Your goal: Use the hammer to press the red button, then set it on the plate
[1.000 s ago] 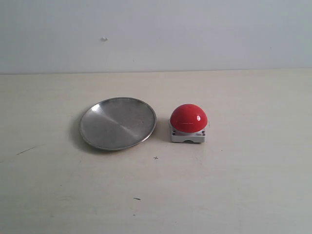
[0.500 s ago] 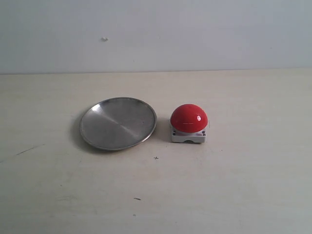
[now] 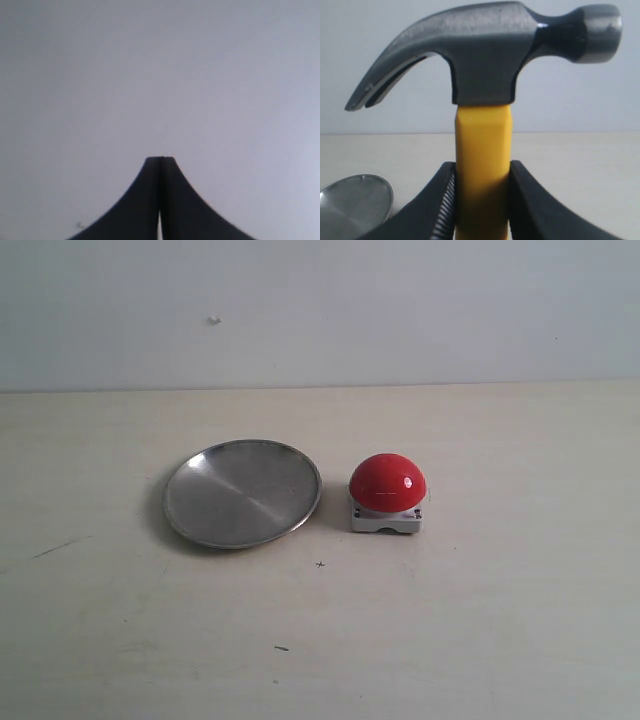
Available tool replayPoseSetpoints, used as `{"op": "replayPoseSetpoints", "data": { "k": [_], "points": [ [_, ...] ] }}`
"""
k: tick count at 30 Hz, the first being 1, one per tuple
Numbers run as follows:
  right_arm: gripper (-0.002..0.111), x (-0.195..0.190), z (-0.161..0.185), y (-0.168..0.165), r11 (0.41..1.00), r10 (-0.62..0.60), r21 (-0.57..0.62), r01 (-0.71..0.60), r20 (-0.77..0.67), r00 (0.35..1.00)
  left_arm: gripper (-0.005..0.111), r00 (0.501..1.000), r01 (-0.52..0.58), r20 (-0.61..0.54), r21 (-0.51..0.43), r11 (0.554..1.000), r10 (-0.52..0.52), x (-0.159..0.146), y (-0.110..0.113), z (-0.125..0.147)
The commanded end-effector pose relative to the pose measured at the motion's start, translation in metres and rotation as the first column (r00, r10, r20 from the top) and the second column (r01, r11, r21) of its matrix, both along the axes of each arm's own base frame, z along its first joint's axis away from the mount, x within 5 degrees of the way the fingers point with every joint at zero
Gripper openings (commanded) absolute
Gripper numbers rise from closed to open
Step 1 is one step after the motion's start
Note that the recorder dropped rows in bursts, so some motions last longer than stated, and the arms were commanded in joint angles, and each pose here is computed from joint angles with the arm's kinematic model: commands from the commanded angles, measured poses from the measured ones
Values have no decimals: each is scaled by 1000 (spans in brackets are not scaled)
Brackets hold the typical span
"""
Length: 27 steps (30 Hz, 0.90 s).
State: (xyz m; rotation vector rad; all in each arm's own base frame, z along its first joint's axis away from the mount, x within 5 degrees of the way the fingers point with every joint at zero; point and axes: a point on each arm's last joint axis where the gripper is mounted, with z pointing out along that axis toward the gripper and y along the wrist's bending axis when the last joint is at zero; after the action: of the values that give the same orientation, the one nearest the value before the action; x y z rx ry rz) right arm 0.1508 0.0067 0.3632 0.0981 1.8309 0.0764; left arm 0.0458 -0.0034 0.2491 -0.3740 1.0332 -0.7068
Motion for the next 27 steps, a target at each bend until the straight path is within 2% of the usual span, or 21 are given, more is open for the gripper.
{"op": "replayPoseSetpoints", "data": {
  "k": [1,3,4,5,6,7,8,9,10,11,12,13,15,16,18,19,21,22,25,27],
  "points": [
    [0,1,11,2,1000,26,-16,-25,92,995,0,994,38,101,11,999,-38,-1,-3,32],
    [0,6,8,2,999,27,-20,-26,73,997,0,996,83,26,146,986,-88,17,-13,56],
    [0,10,5,3,999,26,-20,-25,55,998,0,986,168,-44,196,966,-162,33,-22,64],
    [0,11,4,3,999,26,-20,-25,49,998,0,974,225,-69,197,954,-215,40,-26,67],
    [0,14,2,3,999,26,-21,-26,39,999,0,926,378,-110,266,887,-362,57,-41,70],
    [0,15,2,3,999,26,-21,-26,35,999,0,891,451,-110,302,840,-440,62,-49,73],
    [0,16,1,3,999,28,-23,-27,33,999,0,793,601,-161,368,709,-588,78,-64,71],
    [0,16,1,4,999,29,-23,-28,35,999,0,749,654,-196,371,659,-633,87,-68,66],
    [0,16,2,4,999,31,-22,-30,43,999,1,664,741,-265,354,570,-699,106,-75,56],
    [0,16,2,4,999,33,-24,-31,47,998,5,626,778,-313,315,543,-714,121,-79,47],
    [0,16,2,4,999,33,-24,-32,49,998,13,595,803,-350,291,520,-723,135,-84,37],
    [0,17,3,4,999,34,-24,-33,53,998,25,567,822,-376,304,481,-733,144,-93,27],
    [0,17,4,4,999,37,-23,-36,64,997,53,496,858,-407,365,361,-767,155,-122,9],
    [0,17,4,4,999,37,-23,-36,64,997,66,448,866,-396,413,280,-801,153,-147,2],
    [0,17,4,4,999,37,-23,-36,64,997,72,420,855,-354,464,233,-836,149,-180,-5],
    [0,17,4,4,999,37,-23,-36,64,997,72,394,855,-321,471,215,-861,144,-207,-7],
    [0,17,3,4,999,36,-24,-34,57,998,72,383,861,-319,464,209,-867,141,-235,-11],
    [0,17,3,4,999,34,-24,-33,53,998,72,379,857,-332,477,192,-864,139,-259,-16],
    [0,16,1,4,1000,31,1,-31,37,999,72,338,820,-319,561,111,-885,132,-303,-24],
    [0,16,1,4,999,28,15,-29,27,999,72,349,806,-323,582,106,-880,136,-325,-26]
  ]
}}
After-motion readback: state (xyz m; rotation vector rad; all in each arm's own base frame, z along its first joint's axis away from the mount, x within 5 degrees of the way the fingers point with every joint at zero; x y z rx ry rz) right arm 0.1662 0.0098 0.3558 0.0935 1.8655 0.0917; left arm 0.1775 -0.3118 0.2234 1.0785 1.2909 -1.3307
